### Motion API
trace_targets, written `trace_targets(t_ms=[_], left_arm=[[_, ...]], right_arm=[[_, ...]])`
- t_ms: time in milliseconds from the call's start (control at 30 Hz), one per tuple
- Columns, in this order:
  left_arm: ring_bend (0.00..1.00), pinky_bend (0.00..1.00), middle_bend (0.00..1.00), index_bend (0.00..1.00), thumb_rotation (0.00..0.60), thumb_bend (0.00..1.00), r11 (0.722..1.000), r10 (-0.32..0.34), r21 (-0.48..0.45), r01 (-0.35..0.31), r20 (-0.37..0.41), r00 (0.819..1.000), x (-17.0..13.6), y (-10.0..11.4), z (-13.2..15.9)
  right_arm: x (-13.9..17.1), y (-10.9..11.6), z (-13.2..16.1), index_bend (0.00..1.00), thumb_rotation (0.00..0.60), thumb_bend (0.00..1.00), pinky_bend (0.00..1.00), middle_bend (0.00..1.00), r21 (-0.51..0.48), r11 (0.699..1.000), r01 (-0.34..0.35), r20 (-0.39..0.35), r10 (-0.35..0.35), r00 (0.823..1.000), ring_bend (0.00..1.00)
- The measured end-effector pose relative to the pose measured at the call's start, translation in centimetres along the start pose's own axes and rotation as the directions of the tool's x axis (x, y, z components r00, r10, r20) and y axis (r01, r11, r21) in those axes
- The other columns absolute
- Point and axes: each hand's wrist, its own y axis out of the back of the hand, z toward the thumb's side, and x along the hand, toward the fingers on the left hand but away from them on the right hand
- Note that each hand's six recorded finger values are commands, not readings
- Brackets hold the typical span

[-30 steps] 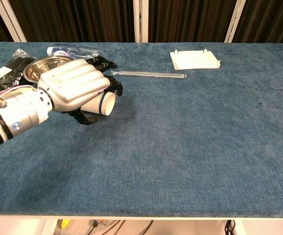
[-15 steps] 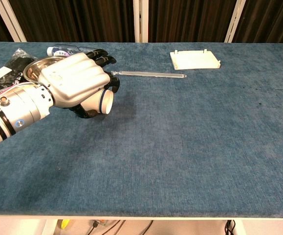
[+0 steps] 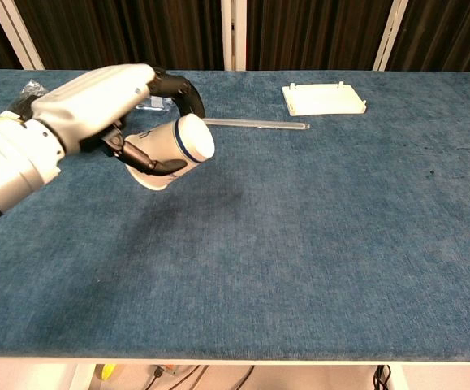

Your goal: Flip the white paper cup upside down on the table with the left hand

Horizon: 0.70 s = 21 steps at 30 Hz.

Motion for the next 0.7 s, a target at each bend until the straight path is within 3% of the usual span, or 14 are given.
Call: trace_targets(t_ms=[100, 167, 267, 333, 467, 700], left_arm=[[0.18, 0.07, 0.51, 0.47, 0.600, 0.26, 0.974, 0.013, -0.224, -0.018, -0.025, 1.000, -1.0, 0.2, -1.1], [0.18, 0.07, 0.51, 0.47, 0.600, 0.26, 0.936, 0.030, -0.349, -0.045, -0.046, 0.998, -1.8, 0.2, -2.3], [0.18, 0.07, 0.51, 0.47, 0.600, 0.26, 0.882, 0.064, -0.462, -0.093, -0.077, 0.995, -3.0, 0.1, -4.4], [0.18, 0.07, 0.51, 0.47, 0.600, 0.25, 0.869, 0.085, -0.481, -0.119, -0.092, 0.992, -3.8, 0.0, -5.8], [0.18, 0.07, 0.50, 0.46, 0.600, 0.24, 0.873, 0.139, -0.455, -0.178, -0.118, 0.983, -5.4, -0.3, -8.5], [0.18, 0.07, 0.51, 0.46, 0.600, 0.24, 0.872, 0.200, -0.428, -0.239, -0.134, 0.970, -7.1, -1.4, -10.4]], right_arm=[[0.0, 0.0, 0.2, 0.00, 0.600, 0.29, 0.00, 0.00, 0.001, 1.000, -0.002, -0.009, 0.002, 1.000, 0.00], [0.0, 0.0, 0.4, 0.00, 0.600, 0.30, 0.00, 0.00, 0.000, 1.000, -0.003, -0.015, 0.003, 1.000, 0.00], [0.0, 0.0, 0.5, 0.00, 0.600, 0.30, 0.00, 0.00, 0.003, 1.000, -0.005, -0.019, 0.005, 1.000, 0.00], [0.0, 0.0, 0.6, 0.00, 0.600, 0.30, 0.00, 0.00, 0.002, 1.000, -0.005, -0.020, 0.005, 1.000, 0.00], [0.0, 0.0, 0.6, 0.00, 0.600, 0.30, 0.00, 0.00, 0.008, 1.000, -0.008, -0.017, 0.008, 1.000, 0.00], [0.0, 0.5, 0.7, 0.00, 0.600, 0.30, 0.00, 0.00, 0.009, 1.000, 0.009, -0.018, -0.009, 1.000, 0.00]])
